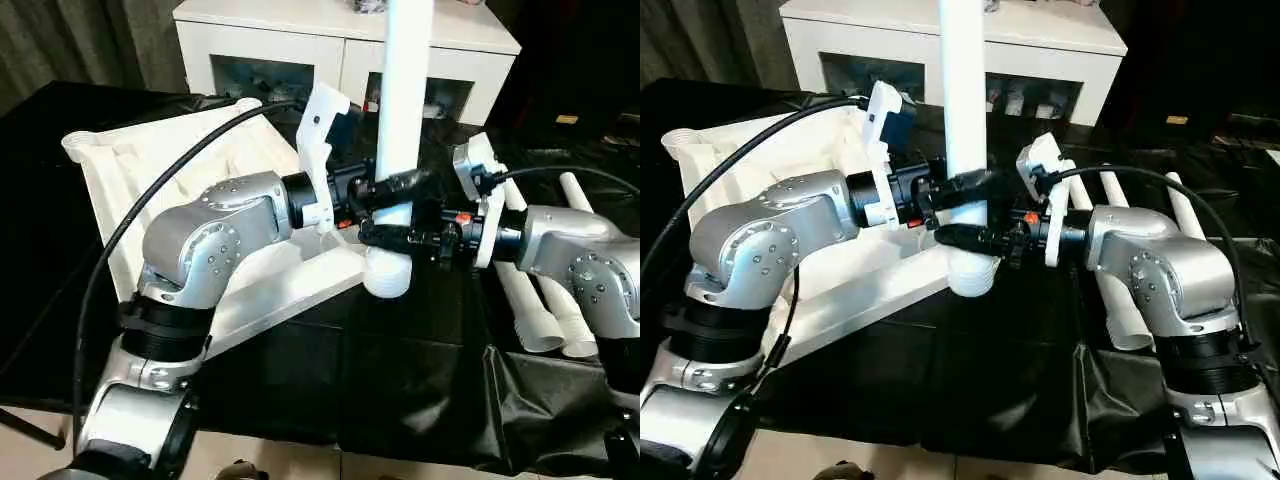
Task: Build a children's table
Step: Pick table leg
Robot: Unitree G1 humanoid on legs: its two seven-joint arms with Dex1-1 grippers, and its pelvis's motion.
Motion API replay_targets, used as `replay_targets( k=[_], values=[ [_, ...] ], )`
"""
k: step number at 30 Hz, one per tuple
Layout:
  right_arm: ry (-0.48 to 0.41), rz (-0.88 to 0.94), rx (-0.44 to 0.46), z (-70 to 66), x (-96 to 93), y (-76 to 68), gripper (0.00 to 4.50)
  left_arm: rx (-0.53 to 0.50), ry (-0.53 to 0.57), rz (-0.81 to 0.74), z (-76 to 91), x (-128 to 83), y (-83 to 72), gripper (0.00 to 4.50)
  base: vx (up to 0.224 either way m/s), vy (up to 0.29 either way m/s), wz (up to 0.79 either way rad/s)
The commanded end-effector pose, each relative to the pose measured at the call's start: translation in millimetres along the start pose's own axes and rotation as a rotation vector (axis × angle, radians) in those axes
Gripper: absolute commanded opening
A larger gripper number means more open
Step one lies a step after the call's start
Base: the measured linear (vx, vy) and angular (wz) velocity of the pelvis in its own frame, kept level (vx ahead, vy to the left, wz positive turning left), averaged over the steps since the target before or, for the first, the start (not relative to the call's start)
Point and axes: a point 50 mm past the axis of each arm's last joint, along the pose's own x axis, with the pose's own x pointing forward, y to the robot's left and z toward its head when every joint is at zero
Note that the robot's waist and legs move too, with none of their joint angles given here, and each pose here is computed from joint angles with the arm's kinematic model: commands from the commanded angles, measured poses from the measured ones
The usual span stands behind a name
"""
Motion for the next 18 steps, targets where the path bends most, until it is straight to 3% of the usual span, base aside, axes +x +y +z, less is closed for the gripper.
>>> replay_targets(
  k=[1, 10, 13, 17, 18],
  values=[
    [0.016, -0.005, 0.015, -2.4, -3.0, -0.7, 2.32, 0.023, -0.003, -0.064, 4.3, 2.7, -9.2, 1.90, 0.000, 0.000, 0.00],
    [0.011, 0.013, 0.035, -6.8, -0.6, 2.4, 1.86, 0.014, -0.023, -0.061, 7.5, 2.2, -8.7, 1.90, 0.000, 0.000, 0.00],
    [0.003, -0.013, 0.036, -7.3, -1.8, 0.2, 1.85, 0.029, 0.005, -0.024, 4.9, 0.8, -5.9, 2.59, 0.000, 0.000, 0.00],
    [-0.020, -0.079, 0.041, -6.9, -3.6, -4.6, 1.85, -0.046, -0.028, -0.046, 5.5, -4.3, -6.1, 2.72, 0.000, 0.000, 0.00],
    [-0.029, -0.099, 0.046, -7.3, -4.5, -5.9, 1.85, -0.063, -0.041, -0.040, 6.2, -5.7, -4.9, 2.98, 0.000, 0.000, 0.00]
  ],
)
